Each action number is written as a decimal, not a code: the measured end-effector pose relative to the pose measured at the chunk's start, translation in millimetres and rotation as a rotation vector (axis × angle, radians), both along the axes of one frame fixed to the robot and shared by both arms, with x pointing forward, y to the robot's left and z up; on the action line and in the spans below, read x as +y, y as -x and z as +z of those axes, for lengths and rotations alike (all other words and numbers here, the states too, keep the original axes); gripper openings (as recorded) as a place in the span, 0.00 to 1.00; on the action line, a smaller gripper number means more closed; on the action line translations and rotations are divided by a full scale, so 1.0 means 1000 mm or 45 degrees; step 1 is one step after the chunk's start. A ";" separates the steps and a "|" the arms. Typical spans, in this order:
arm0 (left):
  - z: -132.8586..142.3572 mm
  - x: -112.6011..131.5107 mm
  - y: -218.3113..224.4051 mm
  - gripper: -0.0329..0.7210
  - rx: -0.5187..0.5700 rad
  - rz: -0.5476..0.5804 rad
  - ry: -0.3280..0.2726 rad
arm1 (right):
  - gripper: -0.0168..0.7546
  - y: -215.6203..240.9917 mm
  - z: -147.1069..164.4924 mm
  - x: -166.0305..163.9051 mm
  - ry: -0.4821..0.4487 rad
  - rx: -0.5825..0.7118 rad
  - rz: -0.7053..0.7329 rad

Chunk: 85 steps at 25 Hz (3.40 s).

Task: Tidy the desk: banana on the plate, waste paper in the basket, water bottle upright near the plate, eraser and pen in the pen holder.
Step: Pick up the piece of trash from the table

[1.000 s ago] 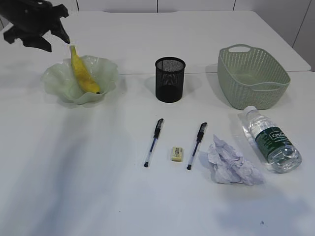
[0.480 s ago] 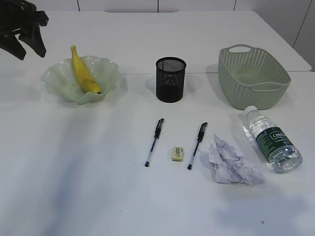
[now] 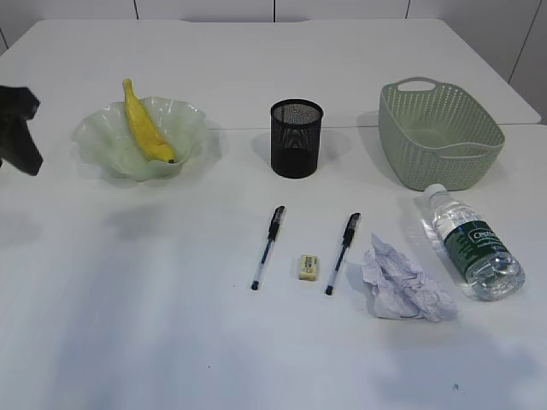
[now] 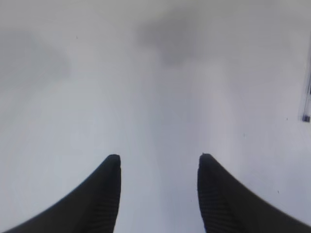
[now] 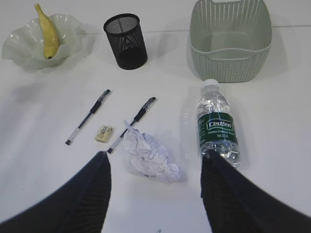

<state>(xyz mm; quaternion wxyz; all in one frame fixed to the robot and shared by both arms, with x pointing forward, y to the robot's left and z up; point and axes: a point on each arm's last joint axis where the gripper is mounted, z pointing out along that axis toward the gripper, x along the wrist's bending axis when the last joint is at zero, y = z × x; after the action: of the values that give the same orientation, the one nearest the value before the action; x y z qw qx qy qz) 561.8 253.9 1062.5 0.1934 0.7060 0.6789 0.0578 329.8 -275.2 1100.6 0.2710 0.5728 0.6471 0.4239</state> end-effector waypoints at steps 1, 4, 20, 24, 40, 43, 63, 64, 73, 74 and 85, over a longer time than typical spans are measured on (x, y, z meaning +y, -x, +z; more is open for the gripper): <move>-0.001 0.000 0.014 0.52 0.002 -0.005 -0.001 | 0.59 0.000 -0.001 0.000 -0.006 0.011 0.004; -0.003 -0.001 0.049 0.52 0.004 -0.029 -0.008 | 0.59 0.002 -0.003 0.002 -0.028 0.057 0.020; 0.000 0.002 0.091 0.52 -0.063 -0.039 -0.003 | 0.59 -0.062 0.055 0.010 0.054 0.243 0.074; 0.000 0.000 0.091 0.52 -0.069 -0.032 0.019 | 0.59 -0.111 0.061 0.016 0.108 0.374 0.105; 0.001 -0.001 0.090 0.52 -0.088 -0.023 0.038 | 0.59 -0.237 -0.031 0.110 0.634 0.913 0.426; 0.001 -0.001 0.090 0.52 -0.088 -0.023 0.038 | 0.59 -0.246 -0.054 0.114 0.659 0.992 0.434; 0.001 -0.001 0.089 0.52 -0.094 -0.021 0.041 | 0.72 -0.265 -0.119 0.123 0.693 1.166 0.490; 0.001 -0.001 0.089 0.52 -0.094 -0.021 0.041 | 0.72 -0.265 -0.123 0.124 0.693 1.179 0.492; -0.015 0.000 0.095 0.52 -0.037 -0.017 0.033 | 0.72 -0.269 -0.147 0.126 0.691 1.203 0.500; -0.017 0.000 0.096 0.52 -0.027 -0.017 0.031 | 0.72 -0.269 -0.149 0.126 0.692 1.206 0.501; -0.021 0.001 0.098 0.52 -0.014 -0.015 0.029 | 0.47 -0.270 -0.162 0.126 0.695 1.240 0.497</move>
<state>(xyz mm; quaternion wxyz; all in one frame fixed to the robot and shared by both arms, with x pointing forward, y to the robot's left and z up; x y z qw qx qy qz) 464.0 254.7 1041.2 0.2054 0.7075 0.6741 0.0526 600.0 -148.9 938.5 -0.0026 0.4812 0.8762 -0.0276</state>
